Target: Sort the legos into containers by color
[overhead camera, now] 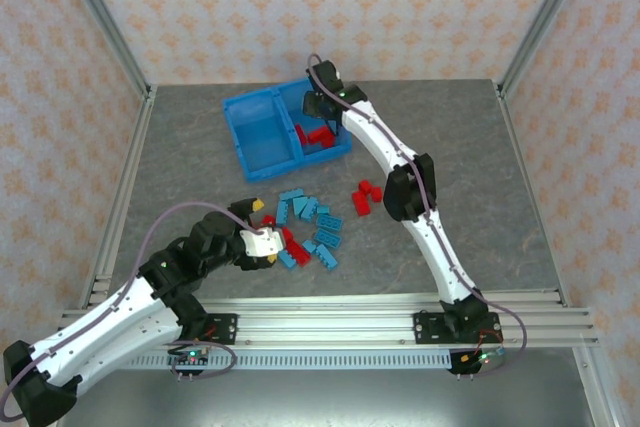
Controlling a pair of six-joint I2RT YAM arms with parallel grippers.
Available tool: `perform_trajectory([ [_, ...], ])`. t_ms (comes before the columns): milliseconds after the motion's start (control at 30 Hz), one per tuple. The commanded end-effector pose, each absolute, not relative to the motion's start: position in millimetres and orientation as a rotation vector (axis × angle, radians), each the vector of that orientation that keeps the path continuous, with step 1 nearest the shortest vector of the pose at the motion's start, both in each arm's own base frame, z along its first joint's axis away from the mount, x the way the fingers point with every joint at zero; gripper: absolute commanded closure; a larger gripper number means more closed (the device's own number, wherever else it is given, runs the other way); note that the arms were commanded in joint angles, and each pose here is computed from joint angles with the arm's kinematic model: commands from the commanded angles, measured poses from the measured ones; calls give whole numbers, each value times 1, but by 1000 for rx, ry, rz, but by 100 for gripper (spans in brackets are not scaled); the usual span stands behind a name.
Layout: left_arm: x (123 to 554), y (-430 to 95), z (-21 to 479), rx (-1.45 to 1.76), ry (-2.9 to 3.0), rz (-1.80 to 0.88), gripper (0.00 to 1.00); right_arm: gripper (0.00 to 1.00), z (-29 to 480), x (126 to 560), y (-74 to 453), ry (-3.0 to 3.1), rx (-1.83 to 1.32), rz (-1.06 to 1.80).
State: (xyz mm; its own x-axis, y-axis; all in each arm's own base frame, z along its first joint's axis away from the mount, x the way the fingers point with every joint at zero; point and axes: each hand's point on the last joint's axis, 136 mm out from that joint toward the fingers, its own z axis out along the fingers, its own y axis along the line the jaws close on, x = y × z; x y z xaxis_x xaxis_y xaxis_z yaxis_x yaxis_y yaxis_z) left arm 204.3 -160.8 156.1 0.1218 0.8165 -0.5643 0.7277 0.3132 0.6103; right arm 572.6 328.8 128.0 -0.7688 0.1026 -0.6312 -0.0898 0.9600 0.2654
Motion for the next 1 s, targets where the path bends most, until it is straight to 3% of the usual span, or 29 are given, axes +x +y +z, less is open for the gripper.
perform_trajectory([
  [0,207,-168,160,1438,1590,110,1,55,139,572,350,2389,-6,456],
  [100,207,-168,158,1442,1598,111,1,52,132,573,350,2397,23,463],
  [233,214,-165,165,1368,1602,130,1,39,141,569,351,2402,35,494],
  [500,244,-149,200,975,1762,132,0,33,233,533,342,2360,-13,593],
  [733,265,-127,249,408,2110,17,0,24,279,423,288,2444,-147,592],
  [967,270,-157,203,138,2380,-202,0,10,268,288,226,2549,-142,709],
])
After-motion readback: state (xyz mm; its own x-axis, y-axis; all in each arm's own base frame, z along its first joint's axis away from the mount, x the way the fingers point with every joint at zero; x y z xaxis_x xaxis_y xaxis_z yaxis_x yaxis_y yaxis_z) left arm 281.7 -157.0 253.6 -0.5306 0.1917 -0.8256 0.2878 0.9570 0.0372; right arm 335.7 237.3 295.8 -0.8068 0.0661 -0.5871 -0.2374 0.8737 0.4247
